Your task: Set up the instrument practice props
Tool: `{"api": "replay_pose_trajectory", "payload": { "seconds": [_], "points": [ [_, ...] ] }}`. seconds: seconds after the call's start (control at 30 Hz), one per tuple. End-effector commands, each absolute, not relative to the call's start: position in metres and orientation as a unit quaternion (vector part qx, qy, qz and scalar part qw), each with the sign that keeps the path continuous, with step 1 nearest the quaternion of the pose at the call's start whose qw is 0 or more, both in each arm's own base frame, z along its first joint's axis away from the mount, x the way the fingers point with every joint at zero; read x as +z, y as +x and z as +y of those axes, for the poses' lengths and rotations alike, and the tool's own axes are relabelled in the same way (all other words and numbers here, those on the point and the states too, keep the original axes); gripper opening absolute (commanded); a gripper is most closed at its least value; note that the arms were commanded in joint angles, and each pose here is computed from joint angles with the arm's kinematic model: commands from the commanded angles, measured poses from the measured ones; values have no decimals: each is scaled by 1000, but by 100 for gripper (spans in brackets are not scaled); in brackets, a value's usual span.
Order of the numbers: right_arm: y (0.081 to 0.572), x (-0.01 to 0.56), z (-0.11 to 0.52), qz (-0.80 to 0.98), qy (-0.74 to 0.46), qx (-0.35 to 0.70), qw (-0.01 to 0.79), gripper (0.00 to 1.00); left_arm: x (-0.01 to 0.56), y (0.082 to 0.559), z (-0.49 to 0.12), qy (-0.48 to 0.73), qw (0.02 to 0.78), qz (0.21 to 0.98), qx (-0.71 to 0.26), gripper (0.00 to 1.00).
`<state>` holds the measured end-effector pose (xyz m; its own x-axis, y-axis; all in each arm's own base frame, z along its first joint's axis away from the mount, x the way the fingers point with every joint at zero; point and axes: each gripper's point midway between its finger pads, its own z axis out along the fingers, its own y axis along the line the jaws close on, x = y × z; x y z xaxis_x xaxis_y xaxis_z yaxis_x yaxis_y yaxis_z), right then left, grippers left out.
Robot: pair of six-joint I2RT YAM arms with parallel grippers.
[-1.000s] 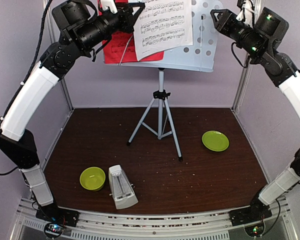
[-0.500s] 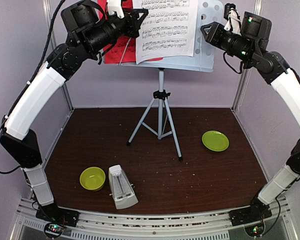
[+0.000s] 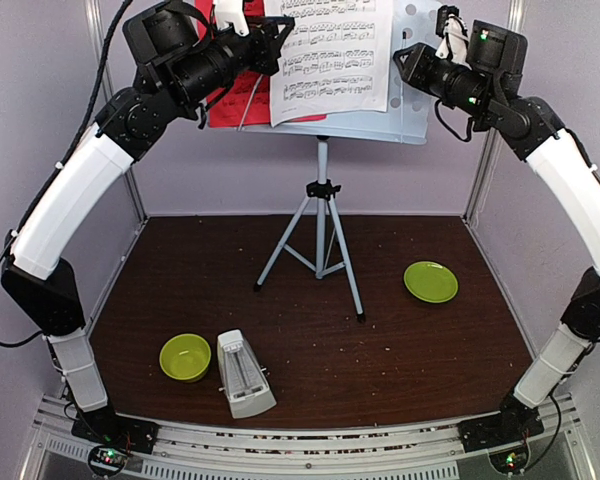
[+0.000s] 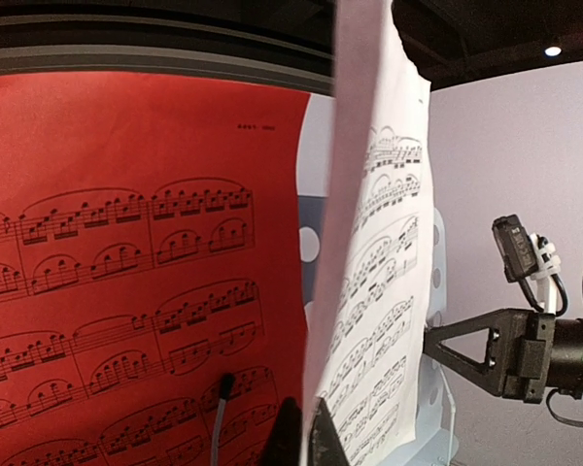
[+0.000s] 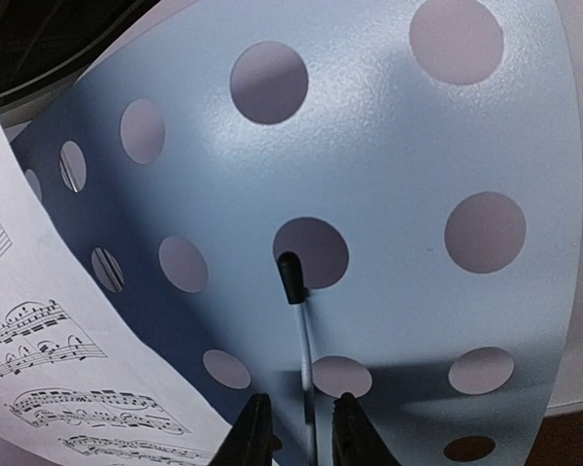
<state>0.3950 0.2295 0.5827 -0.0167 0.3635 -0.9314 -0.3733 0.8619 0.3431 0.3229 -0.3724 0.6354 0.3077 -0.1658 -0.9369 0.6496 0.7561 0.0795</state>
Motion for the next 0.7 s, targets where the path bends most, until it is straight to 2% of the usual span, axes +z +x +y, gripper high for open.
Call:
{"api": "replay_pose_trajectory", "payload": {
  "seconds": [0.0, 0.3, 0.67],
  "points": [
    [393, 594, 222, 652, 7, 258, 713, 22, 654, 322, -365, 211, 800, 499, -257, 0],
    [393, 590, 224, 652, -5, 254, 714, 0, 653, 326, -363, 208, 806, 500, -239, 0],
    [383, 593, 232, 609, -52, 258, 748, 0, 657, 331, -357, 192, 819, 494, -221, 0]
  ]
}}
